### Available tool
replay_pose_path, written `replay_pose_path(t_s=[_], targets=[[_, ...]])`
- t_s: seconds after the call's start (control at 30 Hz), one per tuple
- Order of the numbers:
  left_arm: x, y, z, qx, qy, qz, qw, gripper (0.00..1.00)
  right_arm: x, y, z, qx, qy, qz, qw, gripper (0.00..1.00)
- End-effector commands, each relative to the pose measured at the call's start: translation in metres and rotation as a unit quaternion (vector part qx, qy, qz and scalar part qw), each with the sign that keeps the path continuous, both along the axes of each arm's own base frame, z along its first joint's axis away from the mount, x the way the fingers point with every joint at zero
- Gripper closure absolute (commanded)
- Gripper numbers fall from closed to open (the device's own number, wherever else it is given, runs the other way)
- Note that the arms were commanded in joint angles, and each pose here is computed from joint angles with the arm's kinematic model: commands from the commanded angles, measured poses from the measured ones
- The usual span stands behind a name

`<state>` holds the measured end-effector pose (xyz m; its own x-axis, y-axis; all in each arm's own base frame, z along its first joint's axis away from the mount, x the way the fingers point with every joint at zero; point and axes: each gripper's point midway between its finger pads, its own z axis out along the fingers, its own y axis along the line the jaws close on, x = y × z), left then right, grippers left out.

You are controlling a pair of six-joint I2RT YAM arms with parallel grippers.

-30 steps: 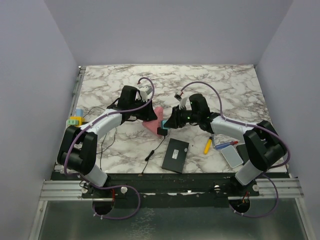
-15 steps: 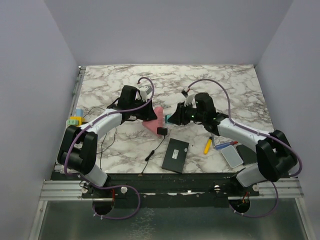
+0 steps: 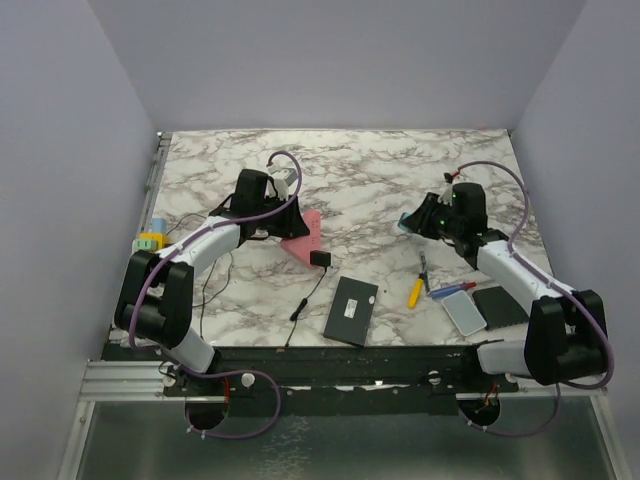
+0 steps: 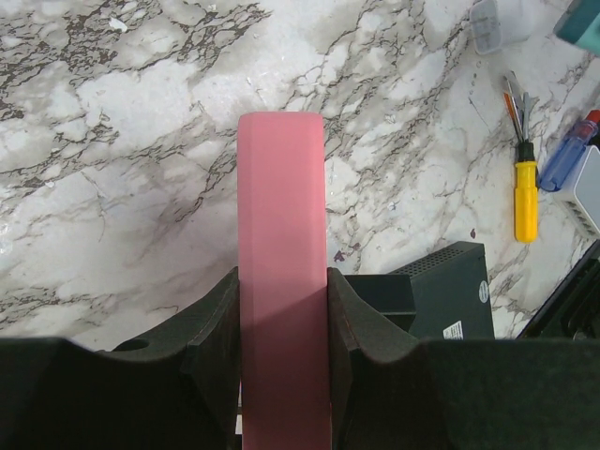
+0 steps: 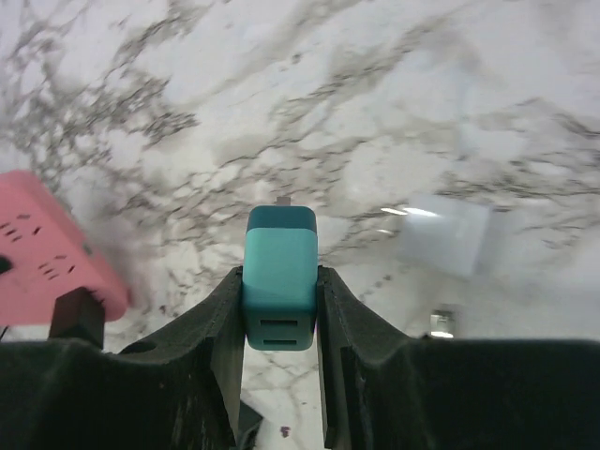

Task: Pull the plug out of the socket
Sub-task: Place the plug at the center of the board.

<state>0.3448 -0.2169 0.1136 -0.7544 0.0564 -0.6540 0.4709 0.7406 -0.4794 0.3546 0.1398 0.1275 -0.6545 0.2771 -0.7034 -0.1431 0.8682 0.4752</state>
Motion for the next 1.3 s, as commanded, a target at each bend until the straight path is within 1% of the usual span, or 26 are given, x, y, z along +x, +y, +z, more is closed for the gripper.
replay_pose_path(t_s=[0.0,0.1,0.23,0.4,1.0,1.13,1.27], targets=[[0.004,0.009,-0.001,0.017,-0.017,0.014,1.000,1.00,0.004,-0.042,-0.016,0.007,0.037,-0.051,0.998,0.99],[0.004,0.010,-0.002,0.018,-0.017,0.016,1.000,1.00,0.012,-0.056,-0.026,0.019,0.053,-0.061,0.997,0.99],[0.004,0.011,-0.002,0.020,-0.017,0.016,1.000,1.00,0.025,-0.064,-0.033,0.011,0.061,-0.061,0.996,0.97],[0.004,0.010,-0.002,0.019,-0.018,0.015,1.000,1.00,0.037,-0.064,-0.037,0.009,0.065,-0.057,0.996,0.96],[0.003,0.009,-0.001,0.017,-0.017,0.014,1.000,1.00,0.061,-0.061,-0.054,0.014,0.081,-0.051,0.995,0.90],[0.002,0.009,-0.002,0.017,-0.016,0.013,1.000,1.00,0.061,-0.061,-0.062,0.012,0.092,-0.051,0.994,0.87],[0.002,0.009,-0.001,0.016,-0.016,0.012,1.000,1.00,0.060,-0.063,-0.068,0.008,0.101,-0.053,0.993,0.82]])
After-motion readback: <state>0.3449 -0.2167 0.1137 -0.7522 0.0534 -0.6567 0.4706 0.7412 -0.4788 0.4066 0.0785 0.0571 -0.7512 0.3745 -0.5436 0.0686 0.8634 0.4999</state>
